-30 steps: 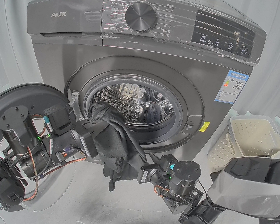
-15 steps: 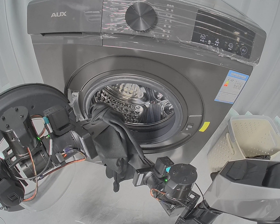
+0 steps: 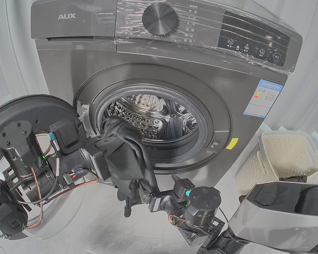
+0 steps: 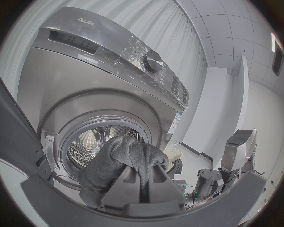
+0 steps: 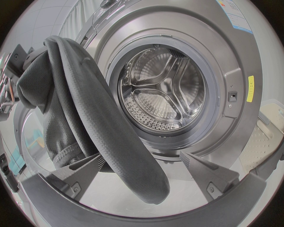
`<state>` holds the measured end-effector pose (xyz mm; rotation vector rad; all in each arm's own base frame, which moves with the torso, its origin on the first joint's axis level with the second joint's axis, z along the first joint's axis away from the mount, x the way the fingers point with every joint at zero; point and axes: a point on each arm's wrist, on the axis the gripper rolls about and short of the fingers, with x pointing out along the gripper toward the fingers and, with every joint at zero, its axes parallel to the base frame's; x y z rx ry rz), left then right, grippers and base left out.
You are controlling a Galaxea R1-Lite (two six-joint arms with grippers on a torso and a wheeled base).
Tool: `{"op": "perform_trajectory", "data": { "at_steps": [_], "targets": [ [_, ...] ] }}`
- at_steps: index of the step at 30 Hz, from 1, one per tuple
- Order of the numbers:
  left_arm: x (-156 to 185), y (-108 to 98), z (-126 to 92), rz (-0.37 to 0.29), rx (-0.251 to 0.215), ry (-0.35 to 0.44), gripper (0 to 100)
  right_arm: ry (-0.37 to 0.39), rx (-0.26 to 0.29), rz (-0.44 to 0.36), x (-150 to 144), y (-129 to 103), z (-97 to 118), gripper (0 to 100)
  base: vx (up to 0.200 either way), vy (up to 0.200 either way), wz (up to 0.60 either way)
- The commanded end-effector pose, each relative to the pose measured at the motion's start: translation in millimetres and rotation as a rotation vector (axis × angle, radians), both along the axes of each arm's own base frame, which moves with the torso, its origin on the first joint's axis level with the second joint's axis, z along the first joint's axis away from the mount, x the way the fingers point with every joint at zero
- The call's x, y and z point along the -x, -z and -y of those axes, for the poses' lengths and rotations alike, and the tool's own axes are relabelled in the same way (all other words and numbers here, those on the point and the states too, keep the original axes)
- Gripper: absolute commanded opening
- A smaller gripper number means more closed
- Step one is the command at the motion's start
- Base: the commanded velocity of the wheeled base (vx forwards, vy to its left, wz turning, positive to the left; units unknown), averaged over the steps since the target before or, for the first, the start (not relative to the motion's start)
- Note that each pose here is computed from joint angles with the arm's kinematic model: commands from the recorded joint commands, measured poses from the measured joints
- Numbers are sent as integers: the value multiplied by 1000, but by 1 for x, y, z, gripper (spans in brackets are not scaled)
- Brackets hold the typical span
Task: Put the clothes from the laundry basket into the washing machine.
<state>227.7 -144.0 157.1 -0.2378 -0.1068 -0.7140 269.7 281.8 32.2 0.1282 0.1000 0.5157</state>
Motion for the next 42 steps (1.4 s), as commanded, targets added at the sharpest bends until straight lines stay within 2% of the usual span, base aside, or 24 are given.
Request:
{"op": "perform_trajectory", "data": {
  "at_steps": [1, 2, 3, 14, 19, 20, 22, 25, 31, 42],
  "targets": [
    [0, 0, 0, -1, 1, 1, 0, 4, 0, 0, -2, 3, -1, 100, 0, 0, 0],
    [0, 0, 0, 2, 1, 0, 0, 5, -3, 3, -3, 2, -1, 100, 0, 0, 0],
    [0, 0, 0, 1, 2, 1, 0, 7, -5, 6, -4, 2, -1, 0, 0, 0, 0],
    [2, 2, -1, -12, -4, 2, 0, -10, -28, 16, 3, -6, -4, 0, 0, 0, 0],
    [2, 6, -5, -31, -11, 11, 0, -28, -44, 25, 19, -25, 3, 0, 0, 0, 0],
    [1, 6, -5, -40, -1, 12, 100, -27, -44, 25, 22, -28, 6, 0, 0, 0, 0],
    [-2, 8, -9, -70, 27, -2, 100, -20, -64, 41, 26, -42, 13, 0, 0, 0, 0],
    [-7, 11, -16, -96, 42, -32, 100, -2, -90, 65, 25, -58, 22, 0, 0, 0, 0],
    [-17, 23, -20, -129, 16, -70, 100, 2, -121, 96, 30, -78, 34, 0, 0, 0, 0],
    [-20, 42, -20, -190, -24, -80, 100, 19, -136, 113, 27, -84, 39, 0, 0, 0, 0]
  ]
}}
